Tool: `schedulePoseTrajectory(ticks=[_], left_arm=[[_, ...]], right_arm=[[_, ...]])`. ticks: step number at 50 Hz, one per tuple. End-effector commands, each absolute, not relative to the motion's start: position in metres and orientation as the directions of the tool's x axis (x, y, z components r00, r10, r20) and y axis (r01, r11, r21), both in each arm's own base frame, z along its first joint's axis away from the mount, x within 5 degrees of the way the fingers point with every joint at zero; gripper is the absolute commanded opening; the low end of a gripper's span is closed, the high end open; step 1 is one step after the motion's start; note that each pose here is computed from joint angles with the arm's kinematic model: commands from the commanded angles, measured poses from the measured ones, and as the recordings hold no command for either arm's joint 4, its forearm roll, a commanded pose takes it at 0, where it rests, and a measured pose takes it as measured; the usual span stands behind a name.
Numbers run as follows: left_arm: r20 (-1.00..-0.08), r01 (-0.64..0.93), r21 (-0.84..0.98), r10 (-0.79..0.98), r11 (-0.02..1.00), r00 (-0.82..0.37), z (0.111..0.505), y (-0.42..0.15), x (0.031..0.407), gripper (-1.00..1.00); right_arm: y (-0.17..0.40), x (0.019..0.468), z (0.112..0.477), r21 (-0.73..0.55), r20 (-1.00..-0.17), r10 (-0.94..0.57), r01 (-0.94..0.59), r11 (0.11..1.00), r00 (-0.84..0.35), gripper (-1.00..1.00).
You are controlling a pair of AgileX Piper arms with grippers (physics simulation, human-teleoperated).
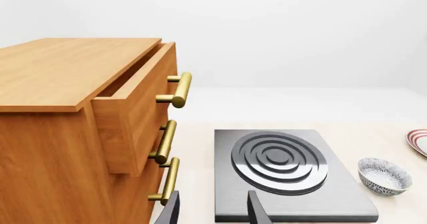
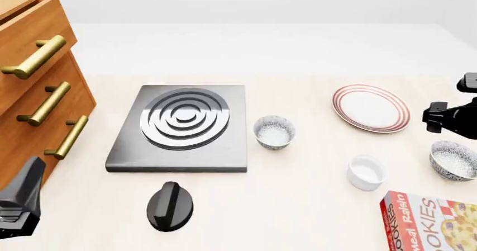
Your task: Pick the akita bowl next to the plate and place it on the plate.
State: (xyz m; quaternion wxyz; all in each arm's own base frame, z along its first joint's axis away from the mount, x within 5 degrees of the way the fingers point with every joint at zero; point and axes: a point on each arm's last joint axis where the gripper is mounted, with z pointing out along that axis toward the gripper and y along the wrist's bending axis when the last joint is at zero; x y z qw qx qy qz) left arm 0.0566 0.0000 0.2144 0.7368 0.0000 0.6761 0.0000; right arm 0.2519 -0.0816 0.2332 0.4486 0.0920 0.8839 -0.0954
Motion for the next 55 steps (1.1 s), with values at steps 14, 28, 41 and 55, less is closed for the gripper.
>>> schedulePoseTrajectory(ticks=[14, 28, 41, 55], left_arm=[[-0.996, 0.0, 0.0, 0.0, 1.0, 0.086, 0.214, 0.0, 0.057, 1.0], [-0.996, 0.0, 0.0, 0.0, 1.0, 0.086, 0.214, 0.0, 0.057, 1.0], [-0.996, 0.0, 0.0, 0.0, 1.0, 0.086, 0.214, 0.0, 0.057, 1.0], [-0.996, 0.0, 0.0, 0.0, 1.0, 0.086, 0.214, 0.0, 0.057, 1.0]], right_arm=[[-0.089, 0.258, 0.205, -0.072, -0.787, 0.112, 0.271, 0.96, -0.607, 1.0], [-0.087, 0.258, 0.171, -0.056, -0.77, 0.135, 0.276, 0.96, -0.623, 1.0], [-0.089, 0.267, 0.165, -0.068, -0.765, 0.117, 0.261, 0.963, -0.633, 1.0], [-0.091, 0.274, 0.153, -0.071, -0.76, 0.113, 0.256, 0.964, -0.64, 1.0]])
